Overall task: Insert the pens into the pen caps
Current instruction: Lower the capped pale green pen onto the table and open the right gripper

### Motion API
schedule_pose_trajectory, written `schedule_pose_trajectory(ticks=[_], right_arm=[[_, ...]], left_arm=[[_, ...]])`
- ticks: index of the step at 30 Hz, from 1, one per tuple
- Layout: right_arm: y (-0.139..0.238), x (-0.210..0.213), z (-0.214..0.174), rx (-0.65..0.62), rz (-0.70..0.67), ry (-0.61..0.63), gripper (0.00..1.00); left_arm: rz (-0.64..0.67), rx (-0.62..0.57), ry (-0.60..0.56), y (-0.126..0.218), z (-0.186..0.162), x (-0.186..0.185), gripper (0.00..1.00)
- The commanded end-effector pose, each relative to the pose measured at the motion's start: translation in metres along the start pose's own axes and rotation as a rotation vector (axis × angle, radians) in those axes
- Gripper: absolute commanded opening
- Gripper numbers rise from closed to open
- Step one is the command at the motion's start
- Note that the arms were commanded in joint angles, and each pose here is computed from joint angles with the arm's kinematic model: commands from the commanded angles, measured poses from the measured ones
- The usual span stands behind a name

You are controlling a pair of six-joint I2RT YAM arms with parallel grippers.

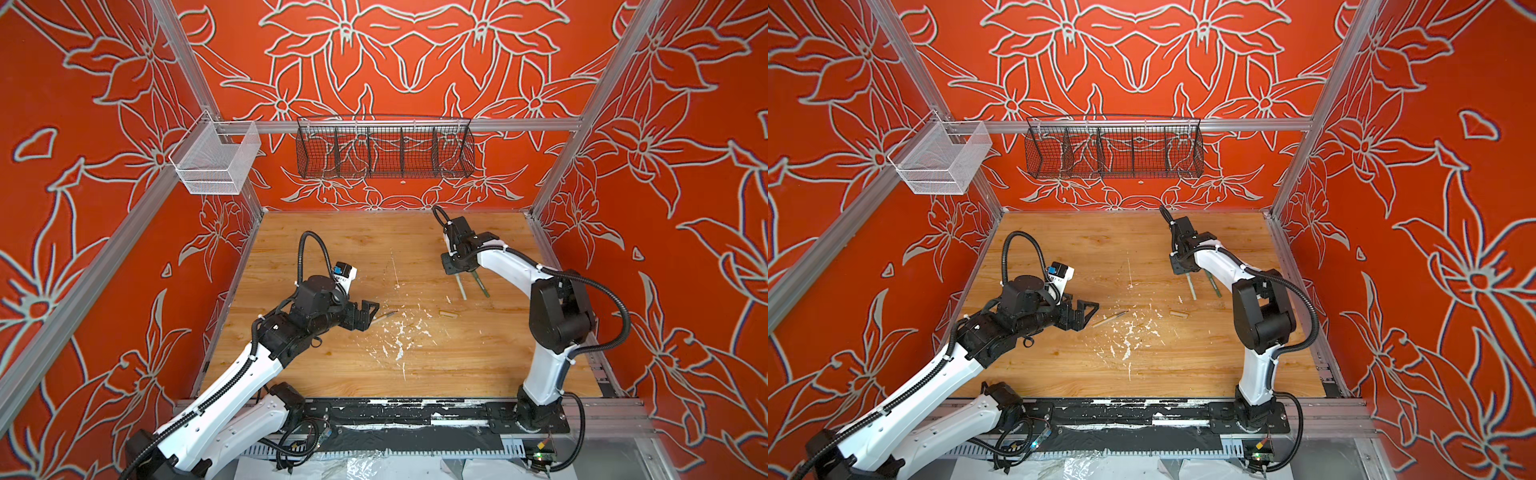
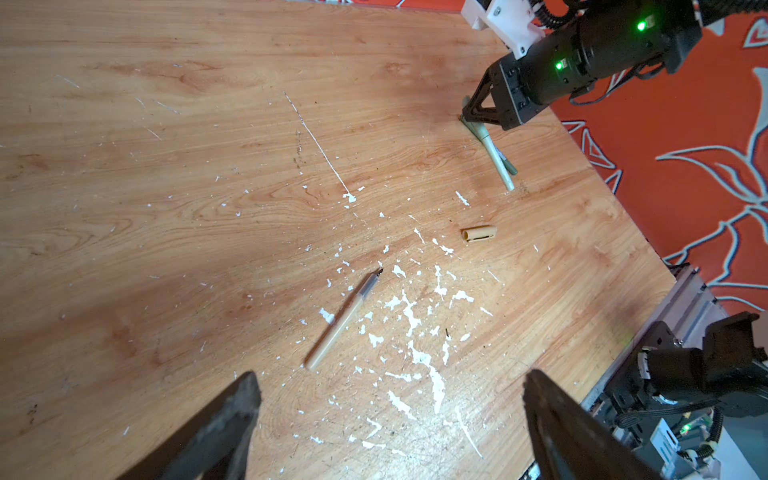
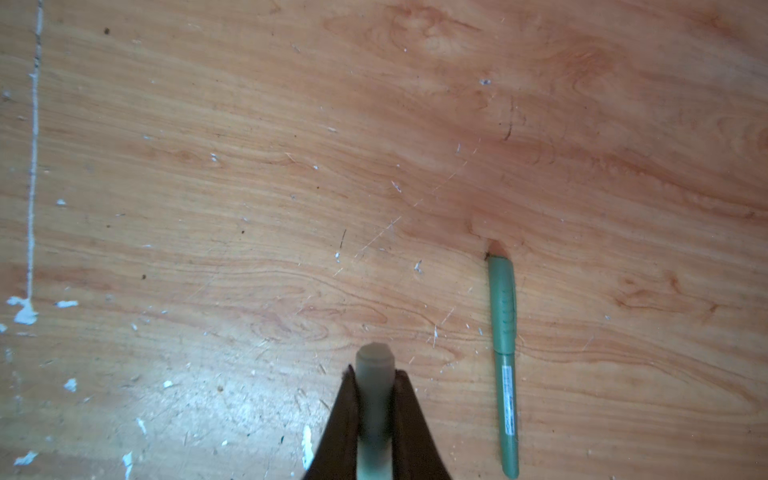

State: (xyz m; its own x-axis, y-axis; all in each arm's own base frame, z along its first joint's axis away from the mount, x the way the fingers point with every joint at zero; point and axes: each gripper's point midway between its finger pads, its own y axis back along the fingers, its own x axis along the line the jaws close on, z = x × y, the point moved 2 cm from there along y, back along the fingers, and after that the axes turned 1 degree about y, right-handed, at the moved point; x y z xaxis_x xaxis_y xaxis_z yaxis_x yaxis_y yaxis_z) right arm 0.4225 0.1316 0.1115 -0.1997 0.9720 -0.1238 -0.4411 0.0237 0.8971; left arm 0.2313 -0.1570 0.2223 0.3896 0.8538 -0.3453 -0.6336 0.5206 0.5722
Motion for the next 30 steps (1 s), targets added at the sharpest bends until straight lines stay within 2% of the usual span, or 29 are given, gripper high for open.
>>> schedule_pose_trajectory(ticks=[1, 9, 14, 20, 26, 30], right_arm=[[-0.011, -0.006, -0.002, 0.032, -0.026, 0.030, 0.00], [-0.041, -0.006, -0.003, 0.097, -0.004, 0.026, 0.00], [-0.046, -0.016, -0.003, 0.109, -0.019, 0.016, 0.00], [-0.056, -0.016, -0.007, 0.128, -0.001, 0.001, 0.17], [-0.057, -0.015, -0.001, 0.123, 0.017, -0.013, 0.28], [-0.050, -0.018, 0.007, 0.109, 0.019, -0.020, 0.32]], left_arm=[[0.044, 0.006, 0.003, 0.002, 0.002, 0.005, 0.97], [0.056, -0.014, 0.009, 0.007, 0.003, 0.007, 0.97], [0.068, 0.000, 0.020, 0.009, 0.001, 0.008, 0.97], [0.071, 0.003, 0.015, 0.007, 0.001, 0.009, 0.97], [0.082, 0.010, 0.008, 0.004, 0.002, 0.010, 0.97], [0.086, 0.013, 0.009, 0.004, 0.003, 0.010, 0.97]])
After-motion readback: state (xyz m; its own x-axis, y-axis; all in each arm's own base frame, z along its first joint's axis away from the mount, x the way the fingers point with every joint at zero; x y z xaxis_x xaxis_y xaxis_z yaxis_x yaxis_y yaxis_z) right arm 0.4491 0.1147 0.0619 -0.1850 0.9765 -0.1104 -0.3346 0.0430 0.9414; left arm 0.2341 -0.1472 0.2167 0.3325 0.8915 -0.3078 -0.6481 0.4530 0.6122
